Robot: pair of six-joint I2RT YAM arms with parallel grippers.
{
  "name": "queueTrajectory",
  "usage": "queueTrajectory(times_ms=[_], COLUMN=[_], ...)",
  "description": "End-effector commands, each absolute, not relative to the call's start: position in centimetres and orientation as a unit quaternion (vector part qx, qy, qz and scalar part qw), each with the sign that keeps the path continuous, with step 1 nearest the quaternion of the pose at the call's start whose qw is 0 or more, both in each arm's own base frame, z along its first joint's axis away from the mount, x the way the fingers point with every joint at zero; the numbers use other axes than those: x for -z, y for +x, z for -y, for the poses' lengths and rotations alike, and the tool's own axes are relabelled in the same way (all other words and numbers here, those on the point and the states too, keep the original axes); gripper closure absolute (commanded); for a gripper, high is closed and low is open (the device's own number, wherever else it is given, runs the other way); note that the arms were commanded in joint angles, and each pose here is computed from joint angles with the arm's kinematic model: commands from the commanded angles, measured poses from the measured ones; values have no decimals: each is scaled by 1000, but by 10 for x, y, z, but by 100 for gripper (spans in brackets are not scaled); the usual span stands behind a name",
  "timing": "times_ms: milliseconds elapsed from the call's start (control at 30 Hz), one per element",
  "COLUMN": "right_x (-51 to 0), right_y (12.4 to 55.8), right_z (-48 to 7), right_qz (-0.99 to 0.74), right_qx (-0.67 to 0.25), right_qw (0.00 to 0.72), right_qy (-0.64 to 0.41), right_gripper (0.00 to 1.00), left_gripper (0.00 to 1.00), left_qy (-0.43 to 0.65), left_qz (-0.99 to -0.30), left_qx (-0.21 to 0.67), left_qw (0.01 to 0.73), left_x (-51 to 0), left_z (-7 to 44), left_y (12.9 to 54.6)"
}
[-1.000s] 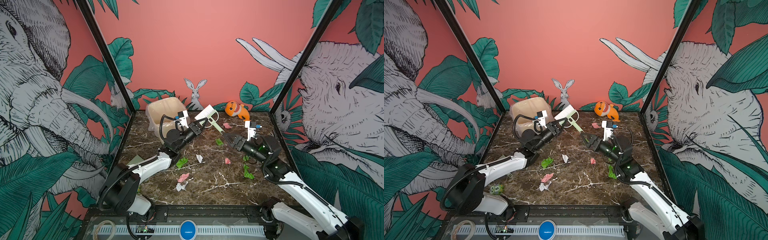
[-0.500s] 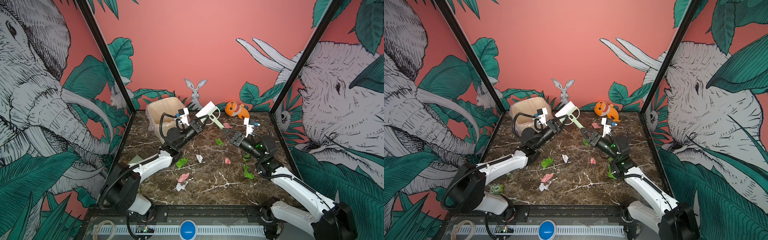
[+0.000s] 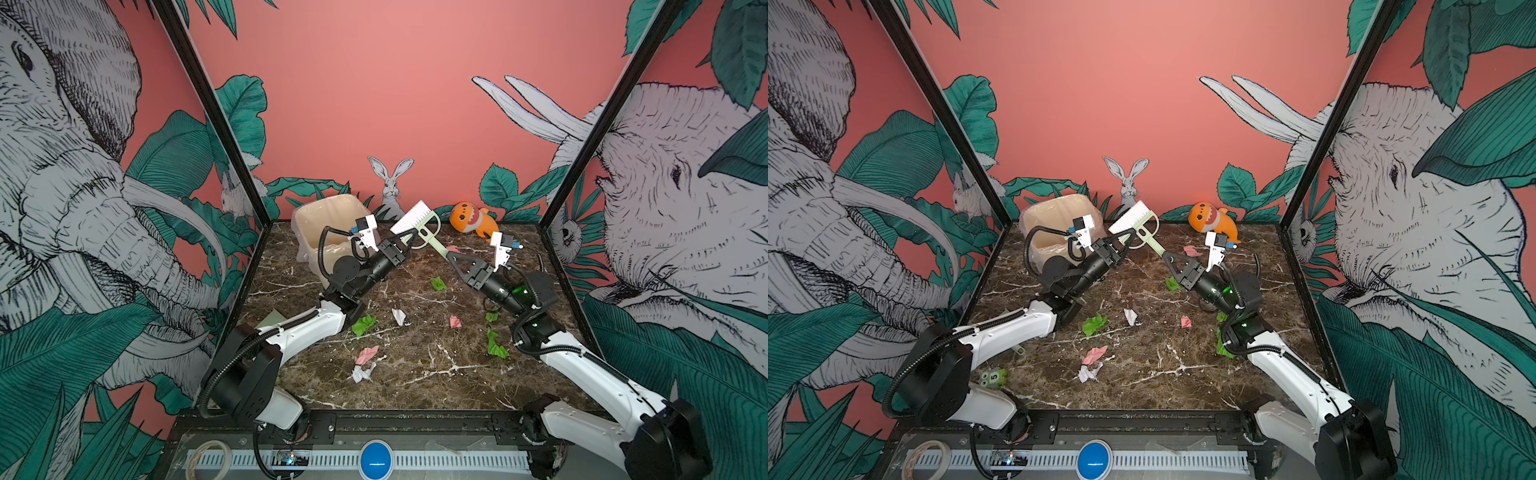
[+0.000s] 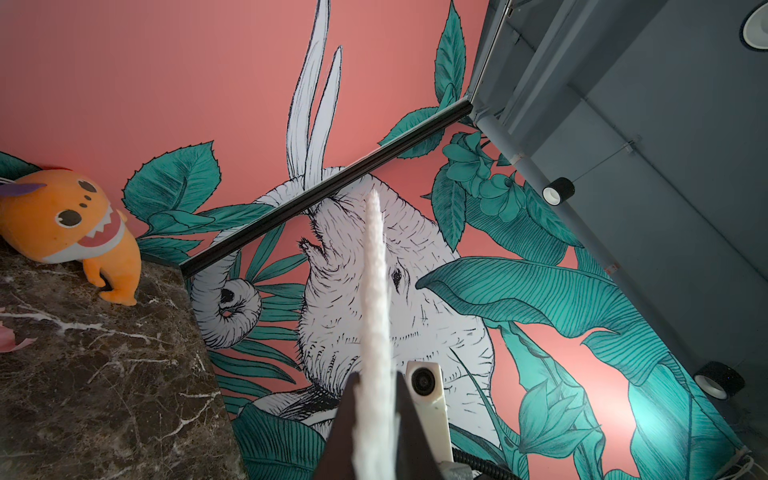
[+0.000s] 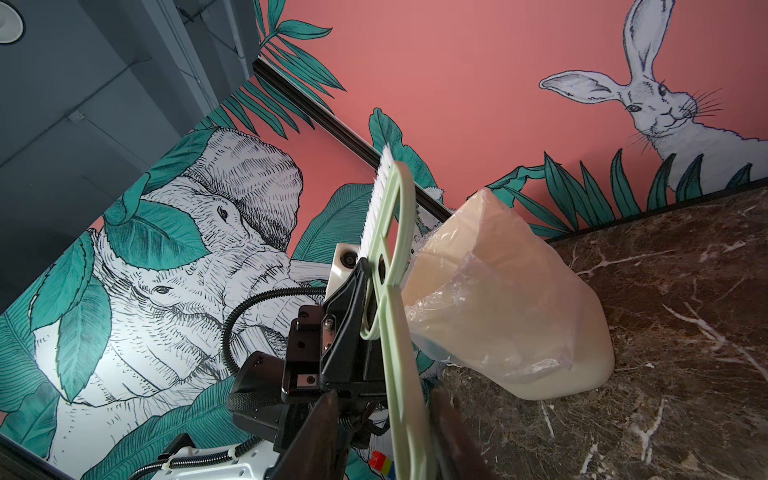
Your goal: Sweep away the paper scraps from the table
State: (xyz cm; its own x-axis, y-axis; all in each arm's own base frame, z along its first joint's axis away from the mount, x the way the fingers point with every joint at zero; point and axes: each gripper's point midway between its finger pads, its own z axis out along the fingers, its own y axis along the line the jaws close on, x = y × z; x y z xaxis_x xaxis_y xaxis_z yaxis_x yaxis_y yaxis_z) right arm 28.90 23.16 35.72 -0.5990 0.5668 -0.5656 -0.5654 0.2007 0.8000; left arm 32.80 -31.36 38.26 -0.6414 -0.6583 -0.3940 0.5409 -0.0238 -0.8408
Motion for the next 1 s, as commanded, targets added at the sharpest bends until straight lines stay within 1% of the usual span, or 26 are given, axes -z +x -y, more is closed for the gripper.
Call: queueTrajectory(times_ms=[0,267,633,967], right_x=[-378,-380,-380,-379], right_y=[285,284,283,283], right_z=[-229,-231,-231,-231], right_qz=[-600,-600,-601,-603], right_qx=[-670,-671,-672,-671], right_qw=[437,434,432,432], right_qy=[19,13,11,12], right_gripper=[66,71,73,81], left_gripper=[100,100,100,100], left_qy=[-50,-47,-47,-47], left_qz=[-546,-554,-556,-557], left_qx=[722,721,724,724], left_qw=[421,414,405,404], left_x=[-389,-385,-382,-380], left_z=[312,316,320,320], left_y=[323,325,327,327])
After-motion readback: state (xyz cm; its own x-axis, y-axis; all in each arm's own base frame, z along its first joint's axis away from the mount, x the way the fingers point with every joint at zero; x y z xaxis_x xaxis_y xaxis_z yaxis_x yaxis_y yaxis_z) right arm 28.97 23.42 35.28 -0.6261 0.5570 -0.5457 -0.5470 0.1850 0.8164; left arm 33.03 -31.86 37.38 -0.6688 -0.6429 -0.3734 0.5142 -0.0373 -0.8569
